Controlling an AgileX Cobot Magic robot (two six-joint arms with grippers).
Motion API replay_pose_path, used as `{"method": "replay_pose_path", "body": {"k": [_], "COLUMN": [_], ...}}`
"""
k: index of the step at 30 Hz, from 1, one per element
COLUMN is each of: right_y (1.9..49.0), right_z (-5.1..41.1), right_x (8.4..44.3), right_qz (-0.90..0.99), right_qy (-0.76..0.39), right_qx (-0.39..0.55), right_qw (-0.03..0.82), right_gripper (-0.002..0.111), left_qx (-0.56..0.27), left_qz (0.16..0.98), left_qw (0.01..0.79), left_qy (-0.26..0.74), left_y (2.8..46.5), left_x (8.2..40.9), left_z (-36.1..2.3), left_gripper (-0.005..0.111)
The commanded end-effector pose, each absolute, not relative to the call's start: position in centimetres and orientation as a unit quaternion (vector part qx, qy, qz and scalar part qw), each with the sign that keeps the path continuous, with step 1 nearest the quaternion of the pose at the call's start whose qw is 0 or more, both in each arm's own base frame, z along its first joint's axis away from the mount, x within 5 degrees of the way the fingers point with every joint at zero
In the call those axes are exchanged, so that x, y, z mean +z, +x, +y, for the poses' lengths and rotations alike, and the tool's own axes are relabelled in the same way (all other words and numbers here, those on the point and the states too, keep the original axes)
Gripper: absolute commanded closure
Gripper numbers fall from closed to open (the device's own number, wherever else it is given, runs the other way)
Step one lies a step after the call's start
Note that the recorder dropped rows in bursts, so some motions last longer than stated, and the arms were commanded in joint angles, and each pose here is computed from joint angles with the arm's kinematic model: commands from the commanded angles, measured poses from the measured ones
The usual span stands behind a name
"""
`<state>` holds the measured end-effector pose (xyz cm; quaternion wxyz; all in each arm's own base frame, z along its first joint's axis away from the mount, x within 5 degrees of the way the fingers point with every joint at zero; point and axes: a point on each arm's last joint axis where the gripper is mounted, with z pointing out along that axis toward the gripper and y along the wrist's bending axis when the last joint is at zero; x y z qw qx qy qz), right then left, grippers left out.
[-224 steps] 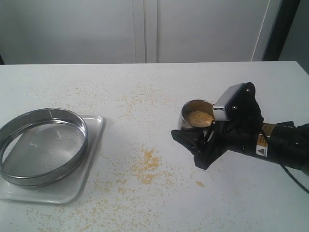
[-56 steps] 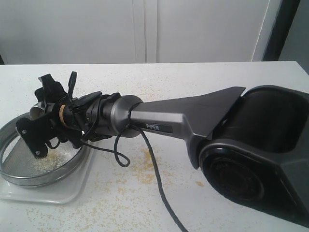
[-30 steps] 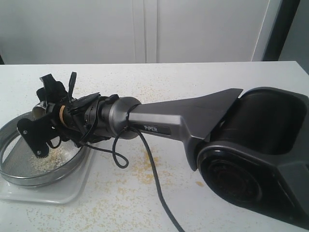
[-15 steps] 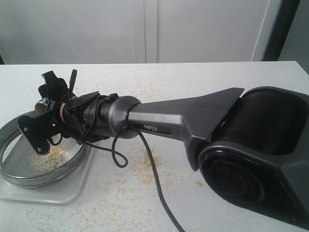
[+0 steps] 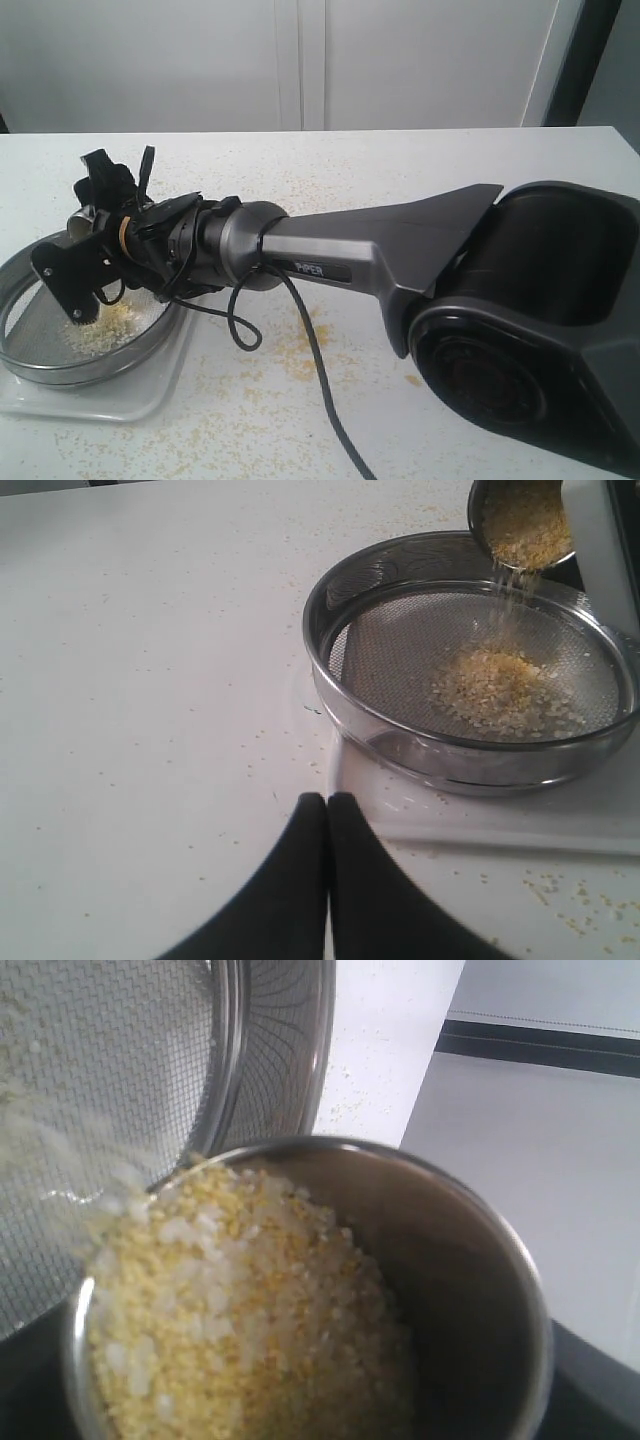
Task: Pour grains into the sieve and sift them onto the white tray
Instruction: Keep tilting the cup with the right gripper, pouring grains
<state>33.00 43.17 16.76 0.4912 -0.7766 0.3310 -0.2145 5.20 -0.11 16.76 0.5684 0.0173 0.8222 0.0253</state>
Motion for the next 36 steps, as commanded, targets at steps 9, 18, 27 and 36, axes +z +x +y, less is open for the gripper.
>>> {"method": "replay_pose_path", "body": {"k": [9,18,27,36], "right_y": [32.52,32.50,32.50,32.52], "right_z": [43.50,43.51,43.51,43.50], "right_x": [18.24,18.24,18.24,18.24], "right_qz": [0.318,0.309,0.297,0.286], "right_qy": [-0.773,-0.777,-0.781,-0.785], "right_qx": [-0.222,-0.226,-0.234,-0.242], "right_qw": [0.502,0.500,0.496,0.493], "right_gripper": [0.108,0.108,0.108,0.108], "left_qx": [0.023,0.023,0.023,0.023], "left_qz": [0.821,0.821,0.821,0.821], "left_qw": [0.570,0.570,0.570,0.570], "left_qy": [0.018,0.018,0.018,0.018], "left_y": [5.19,5.19,5.19,5.19], "left_x": [16.68,16.68,16.68,16.68], "left_z": [-0.14,-0.14,-0.14,-0.14], "left_gripper": [0.106,0.106,0.106,0.106]}}
